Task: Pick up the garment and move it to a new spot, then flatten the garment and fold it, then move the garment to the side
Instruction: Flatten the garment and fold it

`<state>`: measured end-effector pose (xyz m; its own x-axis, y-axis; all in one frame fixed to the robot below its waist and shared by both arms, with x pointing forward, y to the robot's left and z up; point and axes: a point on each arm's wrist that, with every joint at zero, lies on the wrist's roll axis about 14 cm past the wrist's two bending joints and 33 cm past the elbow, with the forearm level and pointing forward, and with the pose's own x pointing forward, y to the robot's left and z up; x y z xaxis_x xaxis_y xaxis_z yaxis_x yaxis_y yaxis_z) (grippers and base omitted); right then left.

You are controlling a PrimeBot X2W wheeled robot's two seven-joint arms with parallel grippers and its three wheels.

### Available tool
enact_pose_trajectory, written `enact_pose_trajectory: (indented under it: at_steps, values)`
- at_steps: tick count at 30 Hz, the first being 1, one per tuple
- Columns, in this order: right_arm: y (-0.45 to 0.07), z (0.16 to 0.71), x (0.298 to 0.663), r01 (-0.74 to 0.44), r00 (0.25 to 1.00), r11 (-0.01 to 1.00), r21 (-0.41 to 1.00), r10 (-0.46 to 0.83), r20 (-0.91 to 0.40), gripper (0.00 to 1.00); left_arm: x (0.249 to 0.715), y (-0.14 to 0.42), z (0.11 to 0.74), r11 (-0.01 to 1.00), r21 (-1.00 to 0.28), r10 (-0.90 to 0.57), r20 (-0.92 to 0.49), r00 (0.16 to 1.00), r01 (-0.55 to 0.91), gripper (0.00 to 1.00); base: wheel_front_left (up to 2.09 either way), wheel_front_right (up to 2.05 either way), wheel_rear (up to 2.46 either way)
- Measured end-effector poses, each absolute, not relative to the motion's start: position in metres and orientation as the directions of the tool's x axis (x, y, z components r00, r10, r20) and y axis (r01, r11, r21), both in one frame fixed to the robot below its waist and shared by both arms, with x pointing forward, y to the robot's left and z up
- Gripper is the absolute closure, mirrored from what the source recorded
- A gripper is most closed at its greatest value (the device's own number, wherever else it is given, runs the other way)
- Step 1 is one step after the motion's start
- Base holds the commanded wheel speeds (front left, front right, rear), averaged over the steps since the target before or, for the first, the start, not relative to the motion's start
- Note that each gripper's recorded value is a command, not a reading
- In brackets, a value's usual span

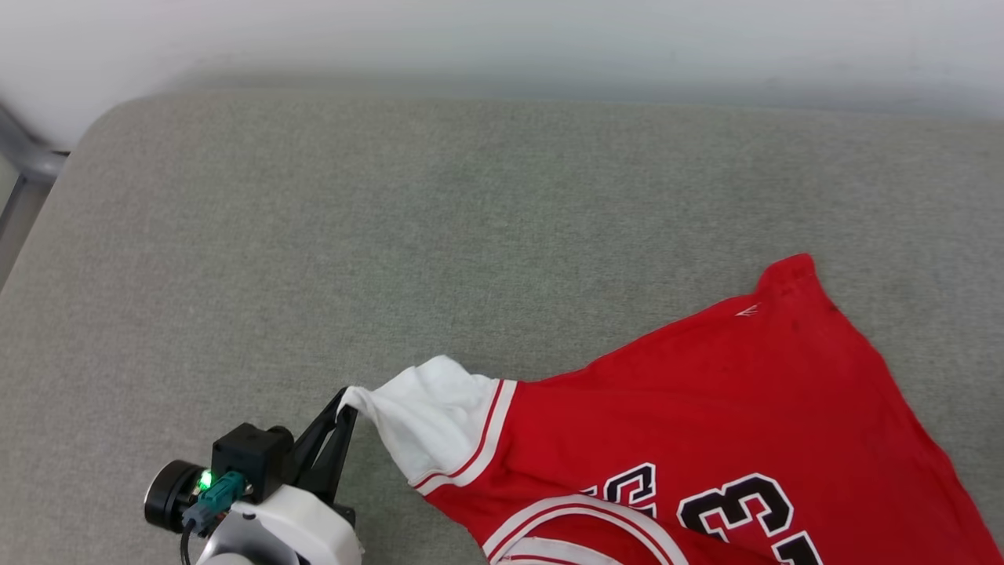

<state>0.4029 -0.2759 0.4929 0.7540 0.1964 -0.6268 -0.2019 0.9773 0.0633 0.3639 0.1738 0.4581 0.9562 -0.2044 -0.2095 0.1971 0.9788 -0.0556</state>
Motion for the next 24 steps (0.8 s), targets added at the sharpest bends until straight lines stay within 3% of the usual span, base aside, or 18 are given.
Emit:
enact_pose_trajectory:
  at_steps: [7,17,24]
  values:
    - [-0.231,0.519,0.459,-0.368,0.725,0.929,-0.035,0.263,-0.636,0.00,0.376,0.173,0.461,0.979,-0.051,-0.205,-0.190,0.960,0.198,1.00,0.00,0.00,0.00]
    - [-0.185,0.457,0.503,-0.459,0.500,0.888,-0.031,0.230,-0.835,0.00,0.389,0.175,0.455,0.981,-0.050,-0.194,-0.194,0.962,0.187,1.00,0.00,0.00,0.00]
    - [-0.167,0.402,0.517,-0.464,0.392,0.886,0.015,0.220,-0.893,0.00,0.396,0.181,0.446,0.985,-0.048,-0.172,-0.215,0.961,0.165,1.00,0.00,0.00,0.00]
